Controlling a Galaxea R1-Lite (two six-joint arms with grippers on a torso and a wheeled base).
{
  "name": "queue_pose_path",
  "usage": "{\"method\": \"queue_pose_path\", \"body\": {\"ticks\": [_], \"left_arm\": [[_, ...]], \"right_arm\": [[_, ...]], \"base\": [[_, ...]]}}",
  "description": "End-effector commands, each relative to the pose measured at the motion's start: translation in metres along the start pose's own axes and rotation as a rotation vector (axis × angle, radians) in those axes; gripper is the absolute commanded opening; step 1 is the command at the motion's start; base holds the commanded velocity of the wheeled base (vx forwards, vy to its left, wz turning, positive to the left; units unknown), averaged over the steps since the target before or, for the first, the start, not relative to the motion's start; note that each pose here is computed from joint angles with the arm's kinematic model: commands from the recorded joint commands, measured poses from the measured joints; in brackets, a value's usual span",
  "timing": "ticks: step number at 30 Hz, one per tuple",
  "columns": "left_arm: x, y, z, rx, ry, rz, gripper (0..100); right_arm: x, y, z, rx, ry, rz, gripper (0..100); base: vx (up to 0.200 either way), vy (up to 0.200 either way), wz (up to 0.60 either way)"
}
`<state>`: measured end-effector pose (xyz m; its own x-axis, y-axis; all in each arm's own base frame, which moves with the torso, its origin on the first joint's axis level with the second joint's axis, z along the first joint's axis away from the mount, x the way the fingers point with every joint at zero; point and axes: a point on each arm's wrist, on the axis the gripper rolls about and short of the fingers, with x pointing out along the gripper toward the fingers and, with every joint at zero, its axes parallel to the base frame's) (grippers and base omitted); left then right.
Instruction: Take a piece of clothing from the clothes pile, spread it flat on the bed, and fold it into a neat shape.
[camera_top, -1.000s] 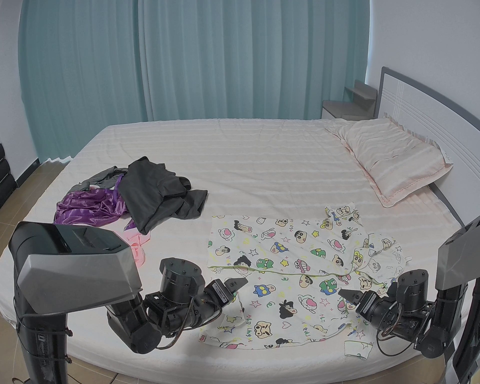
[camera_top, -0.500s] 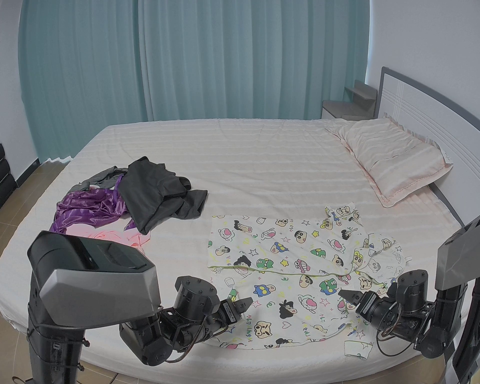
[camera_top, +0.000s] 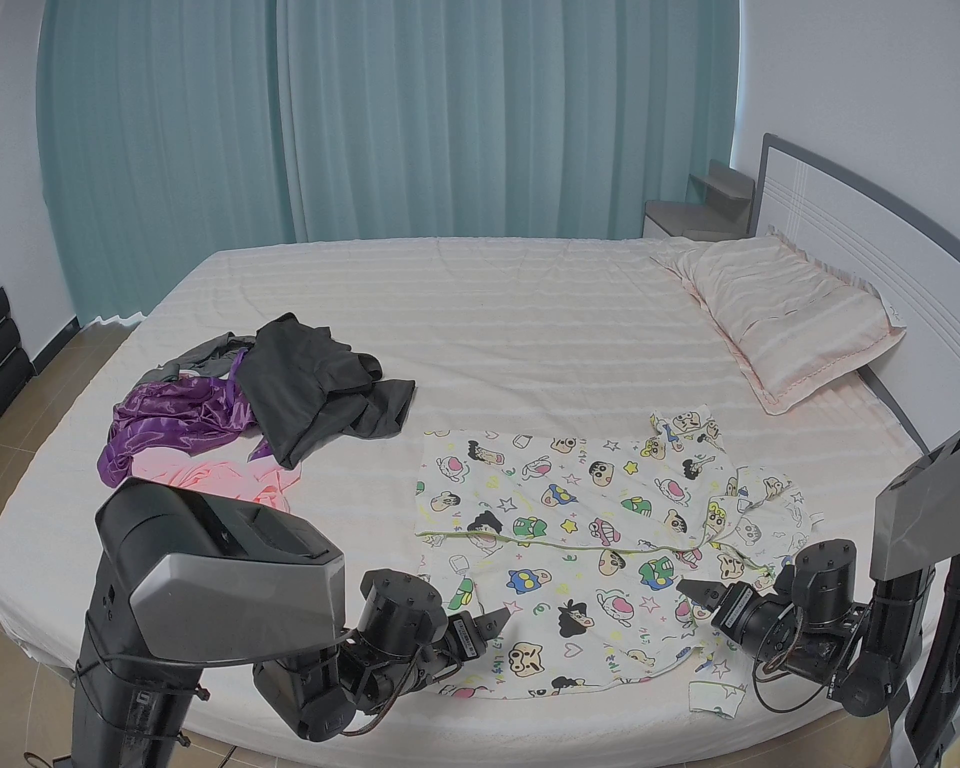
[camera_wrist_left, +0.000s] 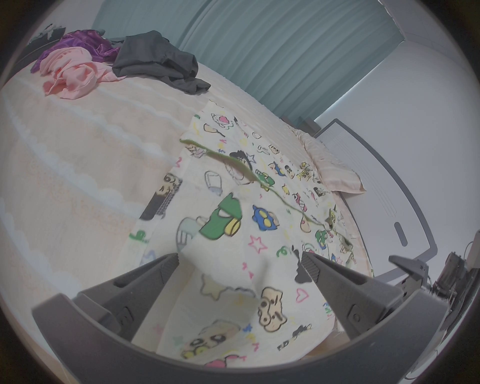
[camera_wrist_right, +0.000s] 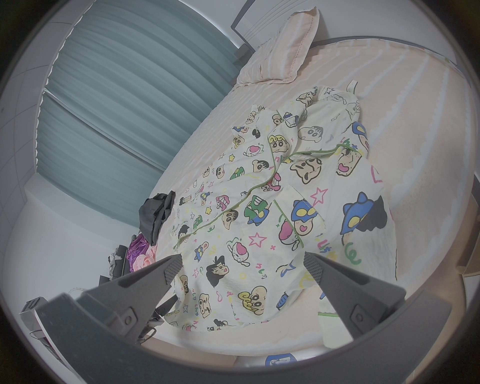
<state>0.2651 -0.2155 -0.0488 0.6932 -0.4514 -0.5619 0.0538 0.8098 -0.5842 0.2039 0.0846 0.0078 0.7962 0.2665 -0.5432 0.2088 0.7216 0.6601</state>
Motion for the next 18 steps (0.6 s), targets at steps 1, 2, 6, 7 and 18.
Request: {"method": "queue_pose_path", "body": {"ticks": [1, 2, 6, 7, 18], "left_arm": [[0.0, 0.002, -0.004, 0.003, 0.014, 0.008, 100], [0.001, 0.001, -0.004, 0.002, 0.011, 0.004, 100], [0.009, -0.004, 0.005, -0.01, -0.023, -0.022, 100], [0.013, -0.005, 0.007, -0.015, -0.031, -0.026, 100], [0.014, -0.003, 0.009, -0.027, -0.089, 0.021, 0]], "right_arm": [[-0.001, 0.0, 0.0, 0.0, -0.004, 0.007, 100], [-0.001, 0.0, 0.0, 0.0, -0.004, 0.007, 100], [-0.001, 0.0, 0.0, 0.0, -0.003, 0.006, 100], [-0.001, 0.001, 0.0, 0.0, -0.005, 0.008, 100], [-0.001, 0.0, 0.0, 0.0, -0.004, 0.007, 100]], "base": [[0.0, 0.0, 0.0], [0.0, 0.0, 0.0], [0.0, 0.0, 0.0], [0.0, 0.0, 0.0], [0.0, 0.0, 0.0]]}}
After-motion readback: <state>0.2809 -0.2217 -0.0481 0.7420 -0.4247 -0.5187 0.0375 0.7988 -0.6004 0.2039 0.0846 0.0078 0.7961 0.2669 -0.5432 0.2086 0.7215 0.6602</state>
